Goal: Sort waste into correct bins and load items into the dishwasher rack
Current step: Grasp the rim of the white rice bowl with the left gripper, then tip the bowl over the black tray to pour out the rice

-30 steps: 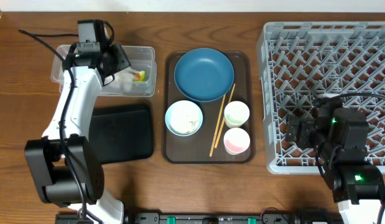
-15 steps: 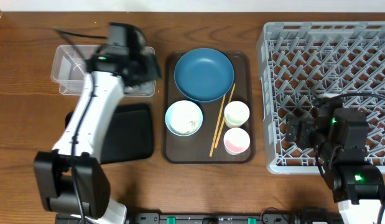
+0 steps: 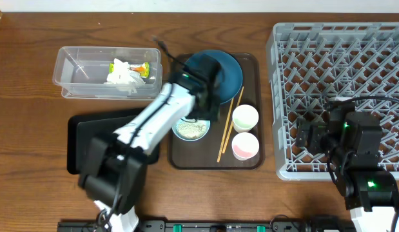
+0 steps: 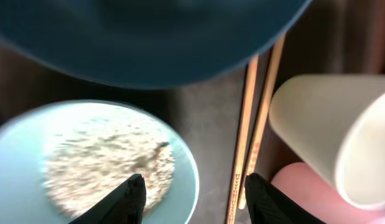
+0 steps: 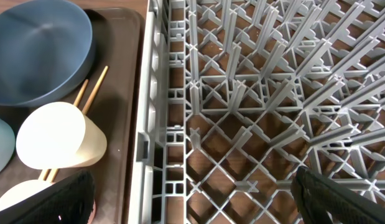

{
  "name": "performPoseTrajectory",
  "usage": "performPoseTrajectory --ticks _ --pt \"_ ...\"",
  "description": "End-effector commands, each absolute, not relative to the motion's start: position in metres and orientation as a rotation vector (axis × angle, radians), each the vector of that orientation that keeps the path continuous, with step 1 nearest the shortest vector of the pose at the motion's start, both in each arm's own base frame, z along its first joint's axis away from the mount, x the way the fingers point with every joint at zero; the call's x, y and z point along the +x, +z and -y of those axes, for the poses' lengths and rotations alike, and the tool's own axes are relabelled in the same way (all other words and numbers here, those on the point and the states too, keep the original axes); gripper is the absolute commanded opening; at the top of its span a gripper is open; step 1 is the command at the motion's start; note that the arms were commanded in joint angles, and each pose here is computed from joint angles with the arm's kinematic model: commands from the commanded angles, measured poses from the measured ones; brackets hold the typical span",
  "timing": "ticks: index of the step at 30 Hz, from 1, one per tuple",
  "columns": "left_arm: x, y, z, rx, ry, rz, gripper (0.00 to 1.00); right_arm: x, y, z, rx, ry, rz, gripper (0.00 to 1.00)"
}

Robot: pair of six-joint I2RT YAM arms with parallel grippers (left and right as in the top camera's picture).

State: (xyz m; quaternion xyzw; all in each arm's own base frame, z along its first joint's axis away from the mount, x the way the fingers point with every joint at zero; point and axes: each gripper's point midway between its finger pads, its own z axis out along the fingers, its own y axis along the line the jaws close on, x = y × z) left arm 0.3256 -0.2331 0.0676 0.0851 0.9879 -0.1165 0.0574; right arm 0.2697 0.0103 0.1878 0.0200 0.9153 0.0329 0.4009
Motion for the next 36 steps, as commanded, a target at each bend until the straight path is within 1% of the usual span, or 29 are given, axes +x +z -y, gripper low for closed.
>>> performPoseTrajectory --ticks 1,2,4,5,8,12,17,23,28,32,36 --pt "0.319 0.043 0.231 0.312 -0.245 -3.034 0.54 0.271 0.196 -0.015 0.047 0.102 -2.296 0.99" --pt "0.317 0.037 0.232 0.316 -0.235 -3.05 0.51 0.271 0.196 -0.015 0.047 0.102 -2.296 0.99" --pt "0.313 0.026 0.233 0.29 -0.218 -3.082 0.5 0.271 0.196 -0.015 0.047 0.102 -2.296 0.99" --pt "0.312 0.022 0.234 0.283 -0.211 -3.093 0.46 0.271 0.196 -0.015 0.047 0.102 -2.296 0.99" --pt "0.31 0.01 0.233 0.281 -0.191 -3.12 0.24 0.271 0.196 -0.015 0.047 0.102 -2.296 0.99" --pt "0.309 0.01 0.232 0.282 -0.187 -3.125 0.07 0.271 0.196 -0.015 0.047 0.102 -2.297 0.99" --pt "0.308 0.026 0.228 0.276 -0.184 -3.107 0.06 0.271 0.196 -0.015 0.047 0.102 -2.297 0.99" --pt "0.31 0.076 0.216 0.237 -0.222 -3.027 0.06 0.271 0.196 -0.015 0.047 0.102 -2.296 0.99" --pt "0.309 0.116 0.182 0.087 -0.244 -2.993 0.06 0.271 0.196 -0.015 0.047 0.101 -2.296 0.99" --pt "0.311 0.135 0.149 -0.037 -0.266 -2.981 0.06 0.271 0.196 -0.015 0.047 0.101 -2.296 0.99" --pt "0.313 0.145 0.133 -0.05 -0.479 -2.975 0.06 0.271 0.196 -0.015 0.047 0.101 -2.295 0.99"
